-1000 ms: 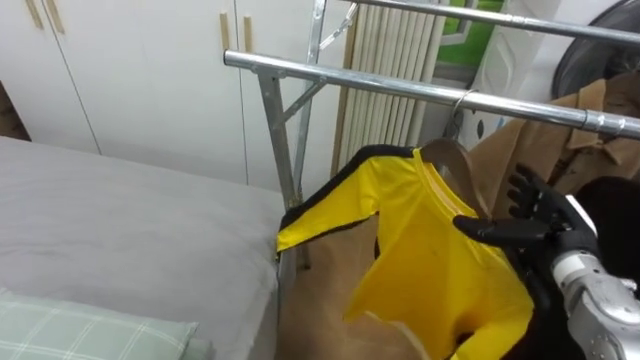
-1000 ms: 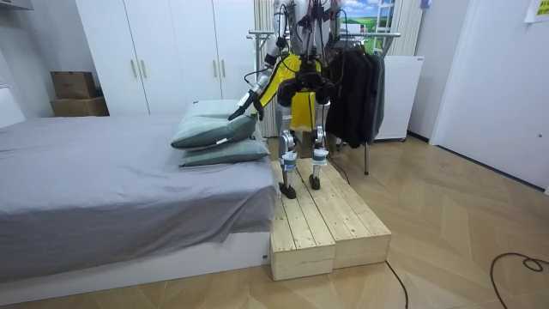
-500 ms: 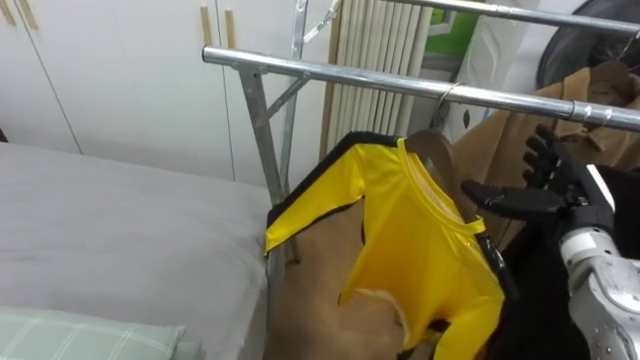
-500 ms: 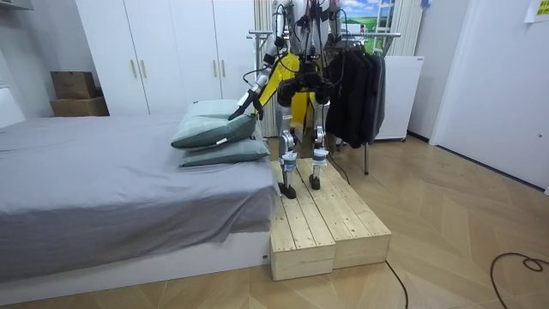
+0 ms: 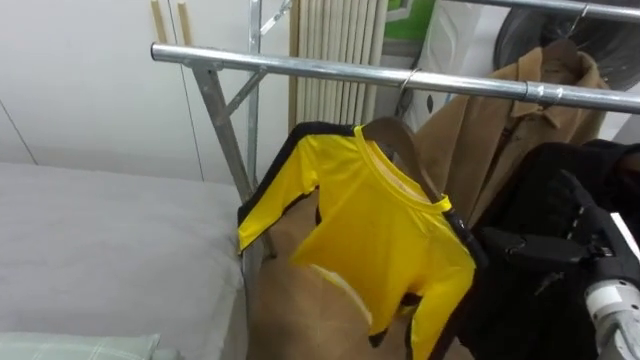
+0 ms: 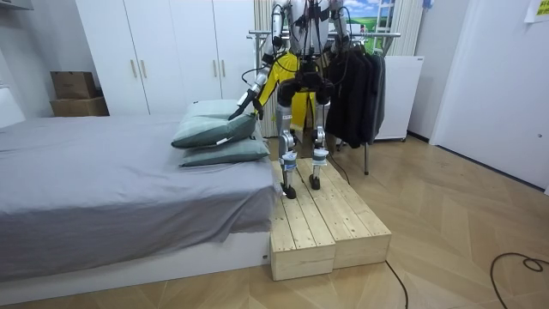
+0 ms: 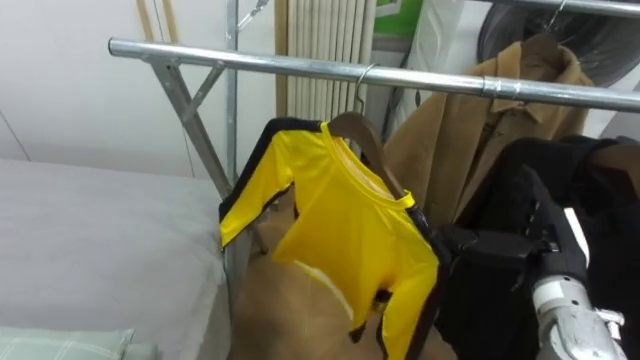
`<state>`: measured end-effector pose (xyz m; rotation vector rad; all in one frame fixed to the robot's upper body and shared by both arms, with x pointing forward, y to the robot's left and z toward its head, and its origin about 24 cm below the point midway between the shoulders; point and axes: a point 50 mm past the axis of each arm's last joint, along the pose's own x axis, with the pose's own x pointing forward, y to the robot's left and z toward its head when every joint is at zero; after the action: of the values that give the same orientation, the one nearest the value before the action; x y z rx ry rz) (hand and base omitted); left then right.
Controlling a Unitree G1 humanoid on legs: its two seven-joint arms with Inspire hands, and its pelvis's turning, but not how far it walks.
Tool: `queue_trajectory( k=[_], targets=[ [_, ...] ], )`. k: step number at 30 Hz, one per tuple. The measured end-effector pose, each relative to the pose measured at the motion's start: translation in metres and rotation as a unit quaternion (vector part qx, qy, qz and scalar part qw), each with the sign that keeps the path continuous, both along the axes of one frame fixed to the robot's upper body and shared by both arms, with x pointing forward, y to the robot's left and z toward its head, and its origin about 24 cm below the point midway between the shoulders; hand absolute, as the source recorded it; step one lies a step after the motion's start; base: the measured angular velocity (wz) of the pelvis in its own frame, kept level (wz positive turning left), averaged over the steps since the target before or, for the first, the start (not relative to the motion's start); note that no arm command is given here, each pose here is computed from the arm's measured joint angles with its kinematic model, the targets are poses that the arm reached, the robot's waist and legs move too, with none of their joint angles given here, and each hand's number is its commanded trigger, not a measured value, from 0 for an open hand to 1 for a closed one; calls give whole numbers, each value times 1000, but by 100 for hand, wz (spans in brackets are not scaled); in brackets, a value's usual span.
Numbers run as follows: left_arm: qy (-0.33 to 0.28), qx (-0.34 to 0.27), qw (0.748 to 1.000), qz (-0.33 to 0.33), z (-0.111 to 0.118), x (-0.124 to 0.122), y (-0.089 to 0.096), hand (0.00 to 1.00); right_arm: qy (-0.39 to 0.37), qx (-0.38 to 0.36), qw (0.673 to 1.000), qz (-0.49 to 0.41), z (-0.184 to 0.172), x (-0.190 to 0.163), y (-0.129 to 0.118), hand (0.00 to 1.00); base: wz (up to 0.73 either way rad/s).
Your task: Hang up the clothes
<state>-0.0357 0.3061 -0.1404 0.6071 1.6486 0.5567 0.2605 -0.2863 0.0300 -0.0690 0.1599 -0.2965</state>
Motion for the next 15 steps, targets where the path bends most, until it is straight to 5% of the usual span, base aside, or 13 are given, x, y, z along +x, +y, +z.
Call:
queue_trajectory(
  k=[15],
  targets=[
    [-1, 2, 1000, 19, -1, -6, -4, 0, 169, 39, 984, -30, -84, -74, -1, 0, -4]
  ],
)
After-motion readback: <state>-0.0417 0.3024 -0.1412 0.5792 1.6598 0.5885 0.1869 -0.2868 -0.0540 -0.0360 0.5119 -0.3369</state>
